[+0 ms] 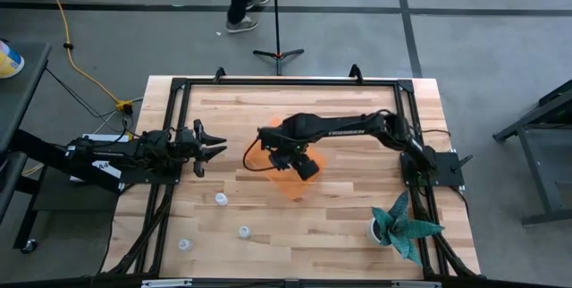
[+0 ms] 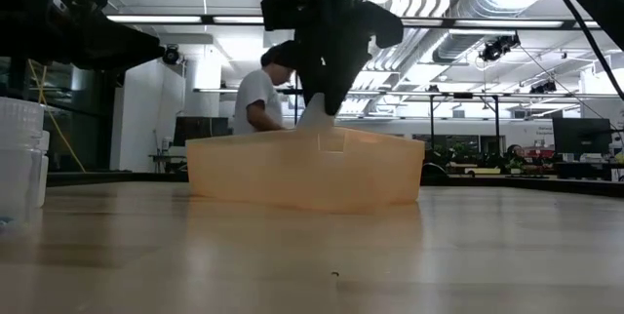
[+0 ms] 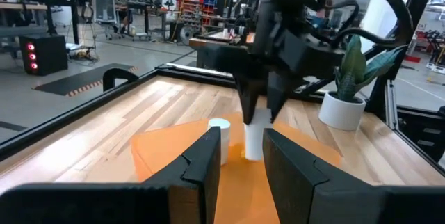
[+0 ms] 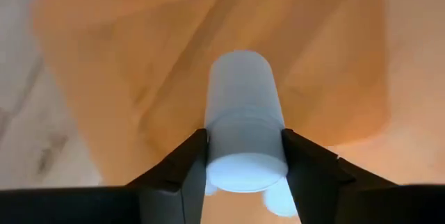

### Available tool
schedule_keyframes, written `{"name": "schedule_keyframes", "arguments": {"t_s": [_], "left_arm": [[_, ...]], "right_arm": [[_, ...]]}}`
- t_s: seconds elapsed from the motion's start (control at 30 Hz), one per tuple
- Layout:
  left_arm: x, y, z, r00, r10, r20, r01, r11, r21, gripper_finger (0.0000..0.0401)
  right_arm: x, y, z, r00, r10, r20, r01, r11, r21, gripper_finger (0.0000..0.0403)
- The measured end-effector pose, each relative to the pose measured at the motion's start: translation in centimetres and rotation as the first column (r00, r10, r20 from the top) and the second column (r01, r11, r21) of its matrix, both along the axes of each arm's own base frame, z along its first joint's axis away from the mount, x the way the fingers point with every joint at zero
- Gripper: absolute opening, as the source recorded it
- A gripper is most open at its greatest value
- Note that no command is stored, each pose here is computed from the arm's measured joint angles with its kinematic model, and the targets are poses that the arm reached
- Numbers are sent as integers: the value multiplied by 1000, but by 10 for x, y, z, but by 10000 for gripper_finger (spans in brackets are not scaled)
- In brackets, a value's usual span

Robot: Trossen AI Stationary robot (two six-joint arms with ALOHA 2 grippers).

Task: Pick and place pill bottles into a basket
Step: Put the bottom white pill bottle into the orange bin

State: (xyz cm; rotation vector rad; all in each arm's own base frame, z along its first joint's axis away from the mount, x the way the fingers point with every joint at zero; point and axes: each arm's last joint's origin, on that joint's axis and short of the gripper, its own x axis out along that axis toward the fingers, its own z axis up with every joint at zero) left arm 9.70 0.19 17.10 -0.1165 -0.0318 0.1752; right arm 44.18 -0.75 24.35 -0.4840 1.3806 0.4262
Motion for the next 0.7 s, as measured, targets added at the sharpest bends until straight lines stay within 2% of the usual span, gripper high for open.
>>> {"name": "schedule_keyframes", "arguments": {"t_s": [0.17,0.33,0.7], "left_arm": [[0,0,0,1000,1,1,-1,1000,-1,143],[0,0,0,1000,0,1,0,1000,-3,143],[0,0,0,1000,0,1,0,1000,-5,143]], "right_arm": [[2,2,-16,997,-18,-69,22,998,61,149],[3,2,-26,993,-57,-104,63,996,56,173],[5,1,-28,989,-105,-105,109,993,39,174]]}}
